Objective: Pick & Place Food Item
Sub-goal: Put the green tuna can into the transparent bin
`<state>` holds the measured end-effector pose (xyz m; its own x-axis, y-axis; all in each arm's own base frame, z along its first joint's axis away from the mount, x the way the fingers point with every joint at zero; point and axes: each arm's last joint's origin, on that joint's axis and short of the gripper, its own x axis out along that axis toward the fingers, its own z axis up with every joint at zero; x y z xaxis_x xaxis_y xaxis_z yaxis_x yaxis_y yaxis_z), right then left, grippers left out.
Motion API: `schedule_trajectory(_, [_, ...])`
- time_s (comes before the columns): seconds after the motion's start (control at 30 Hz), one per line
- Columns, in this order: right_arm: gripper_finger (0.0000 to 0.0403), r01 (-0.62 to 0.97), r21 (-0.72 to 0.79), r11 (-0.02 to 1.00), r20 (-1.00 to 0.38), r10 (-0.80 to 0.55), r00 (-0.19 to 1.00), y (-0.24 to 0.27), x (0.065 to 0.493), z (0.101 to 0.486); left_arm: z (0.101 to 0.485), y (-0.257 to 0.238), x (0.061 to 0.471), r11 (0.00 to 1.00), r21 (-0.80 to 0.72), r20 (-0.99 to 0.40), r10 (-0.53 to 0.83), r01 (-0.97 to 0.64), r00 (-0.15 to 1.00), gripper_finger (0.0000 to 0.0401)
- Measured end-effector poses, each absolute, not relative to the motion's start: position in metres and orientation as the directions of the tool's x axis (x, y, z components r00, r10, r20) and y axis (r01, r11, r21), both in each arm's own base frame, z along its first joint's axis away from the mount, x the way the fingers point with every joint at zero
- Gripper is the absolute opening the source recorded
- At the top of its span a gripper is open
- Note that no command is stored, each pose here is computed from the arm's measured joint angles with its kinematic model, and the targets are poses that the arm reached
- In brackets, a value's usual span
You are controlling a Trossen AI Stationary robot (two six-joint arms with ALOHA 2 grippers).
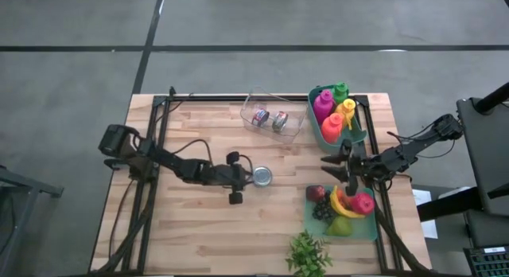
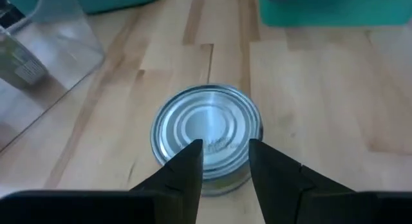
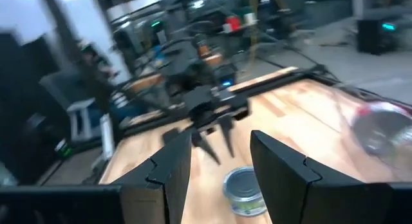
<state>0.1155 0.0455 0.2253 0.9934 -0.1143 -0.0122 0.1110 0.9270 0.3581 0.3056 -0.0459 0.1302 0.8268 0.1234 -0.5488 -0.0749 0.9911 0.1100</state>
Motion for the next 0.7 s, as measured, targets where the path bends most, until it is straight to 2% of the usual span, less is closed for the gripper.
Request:
schedule_trajectory(0.13, [0.0157, 0.055, 0.291, 0.955, -0.017, -0.053, 0.998, 0.048, 0.117, 0.23, 0.124, -0.043, 0.294, 0.992, 0.106, -0.551, 0.117, -0.07, 0.826, 0.0129])
schedule_trajectory(0.37, [0.0157, 0.208, 0.168, 0.964, -0.194, -0.175, 0.965, 0.05, 0.127, 0.227, 0.122, -0.037, 0.286, 0.999, 0.032, -0.562, 0.023, -0.006, 0.827, 0.0129])
schedule_trajectory(0.7, [0.0157, 0.3, 0.07, 0.951, -0.328, -0.262, 0.908, 0.058, 0.163, 0.223, 0.123, -0.026, 0.288, 0.999, 0.012, -0.557, 0.051, -0.053, 0.829, 0.0129])
